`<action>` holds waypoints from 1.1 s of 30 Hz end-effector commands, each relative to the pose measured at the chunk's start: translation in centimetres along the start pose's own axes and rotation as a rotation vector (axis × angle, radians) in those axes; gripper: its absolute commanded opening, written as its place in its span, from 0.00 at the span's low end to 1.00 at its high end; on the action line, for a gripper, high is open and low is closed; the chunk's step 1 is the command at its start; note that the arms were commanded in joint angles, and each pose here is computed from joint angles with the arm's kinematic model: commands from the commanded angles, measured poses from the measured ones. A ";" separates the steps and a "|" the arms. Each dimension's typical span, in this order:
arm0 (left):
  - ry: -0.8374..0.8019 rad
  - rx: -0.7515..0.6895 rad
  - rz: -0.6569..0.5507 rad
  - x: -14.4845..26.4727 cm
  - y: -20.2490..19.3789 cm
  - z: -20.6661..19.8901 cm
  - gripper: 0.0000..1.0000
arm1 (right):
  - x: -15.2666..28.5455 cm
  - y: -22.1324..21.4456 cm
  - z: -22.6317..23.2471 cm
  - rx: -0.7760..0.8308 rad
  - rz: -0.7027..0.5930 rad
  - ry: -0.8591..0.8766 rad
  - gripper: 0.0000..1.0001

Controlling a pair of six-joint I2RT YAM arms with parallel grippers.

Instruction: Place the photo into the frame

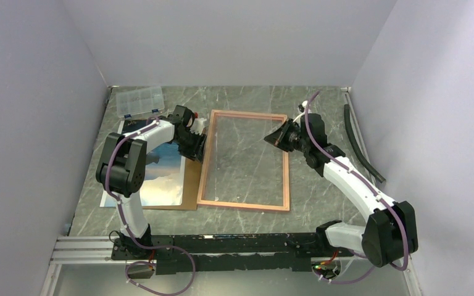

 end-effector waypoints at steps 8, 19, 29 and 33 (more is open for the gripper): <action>-0.046 0.004 0.030 -0.7 -0.7 -0.8 0.47 | -0.7 -1.1 -3.8 0.029 0.031 -0.201 0.02; -0.041 0.003 0.028 -0.6 -0.7 -0.8 0.46 | -1.5 -1.1 -4.8 0.045 0.040 -0.247 0.26; -0.039 0.001 0.027 -0.5 -0.5 -0.8 0.46 | -2.1 -1.0 -5.9 0.069 0.066 -0.342 0.84; -0.037 0.000 0.028 -0.5 -0.5 -0.7 0.46 | -2.2 -0.7 -6.2 0.091 0.072 -0.377 0.91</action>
Point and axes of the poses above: each gripper's point midway between its finger pads, its own x axis back along the fingers, its own z axis along the line the jaws close on, y = z × x, the point moved 7 cm from there along x, back along the fingers, and after that the axes turned 14 degrees about -x, right-handed, at the moved point
